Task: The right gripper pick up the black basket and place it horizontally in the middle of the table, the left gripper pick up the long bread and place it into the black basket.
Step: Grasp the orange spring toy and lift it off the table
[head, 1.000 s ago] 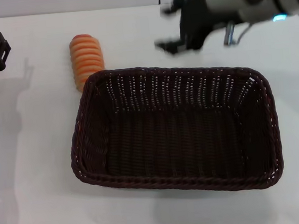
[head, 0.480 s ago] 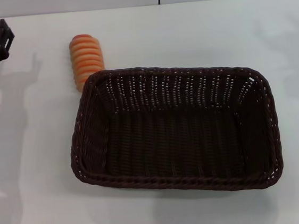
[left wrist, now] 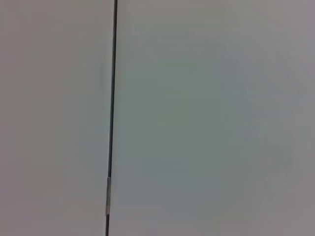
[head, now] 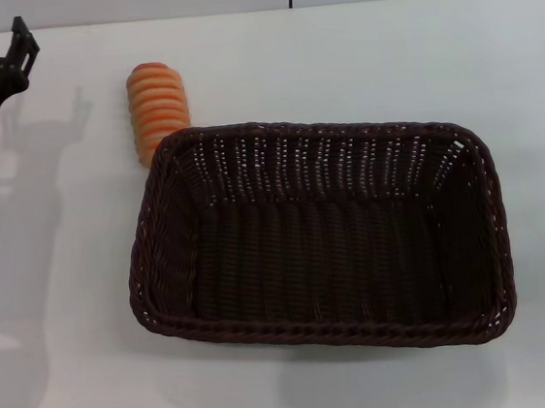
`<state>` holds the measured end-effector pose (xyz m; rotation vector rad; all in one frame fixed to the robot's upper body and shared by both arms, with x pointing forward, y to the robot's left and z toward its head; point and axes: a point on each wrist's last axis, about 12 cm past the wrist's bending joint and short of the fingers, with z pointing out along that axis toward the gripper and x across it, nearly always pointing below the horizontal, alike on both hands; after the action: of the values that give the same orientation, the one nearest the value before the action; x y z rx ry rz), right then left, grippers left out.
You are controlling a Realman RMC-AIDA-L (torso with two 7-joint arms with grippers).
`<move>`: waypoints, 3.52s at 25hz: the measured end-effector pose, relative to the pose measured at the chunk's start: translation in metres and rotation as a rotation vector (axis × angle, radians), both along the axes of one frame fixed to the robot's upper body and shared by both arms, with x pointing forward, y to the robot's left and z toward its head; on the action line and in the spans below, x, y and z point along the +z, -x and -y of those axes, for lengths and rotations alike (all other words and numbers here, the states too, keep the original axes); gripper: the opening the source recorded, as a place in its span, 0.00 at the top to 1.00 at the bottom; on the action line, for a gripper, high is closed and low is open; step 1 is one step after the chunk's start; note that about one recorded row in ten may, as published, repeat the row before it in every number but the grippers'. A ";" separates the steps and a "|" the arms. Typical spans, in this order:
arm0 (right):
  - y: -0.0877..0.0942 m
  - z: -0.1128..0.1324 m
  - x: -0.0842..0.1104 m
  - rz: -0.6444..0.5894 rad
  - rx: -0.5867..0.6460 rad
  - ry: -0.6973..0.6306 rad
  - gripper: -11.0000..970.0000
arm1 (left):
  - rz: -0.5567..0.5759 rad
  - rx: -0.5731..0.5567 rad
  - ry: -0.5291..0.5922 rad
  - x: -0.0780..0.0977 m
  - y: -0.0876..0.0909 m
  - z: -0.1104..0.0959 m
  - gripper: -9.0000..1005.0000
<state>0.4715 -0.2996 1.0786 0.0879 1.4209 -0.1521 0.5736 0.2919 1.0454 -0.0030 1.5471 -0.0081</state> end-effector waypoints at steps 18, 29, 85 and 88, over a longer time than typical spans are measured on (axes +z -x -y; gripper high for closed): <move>0.101 0.072 -0.080 -0.201 -0.314 -0.046 0.13 | 0.070 -0.201 -0.029 0.023 -0.012 0.048 0.16; 0.097 0.069 -0.078 -0.191 -0.290 -0.042 0.13 | -0.380 -0.331 -0.165 0.100 -0.040 0.097 0.16; 0.090 0.066 -0.074 -0.149 -0.274 -0.021 0.13 | -0.707 -0.316 -0.288 0.059 -0.070 0.102 0.38; 0.090 0.066 -0.074 -0.150 -0.273 -0.021 0.13 | -0.692 -0.334 -0.298 0.069 -0.068 0.105 0.40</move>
<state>0.3819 -0.3655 1.0044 0.2936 1.5556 -0.3756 0.6421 0.1872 1.1142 0.5377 2.2093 -0.0444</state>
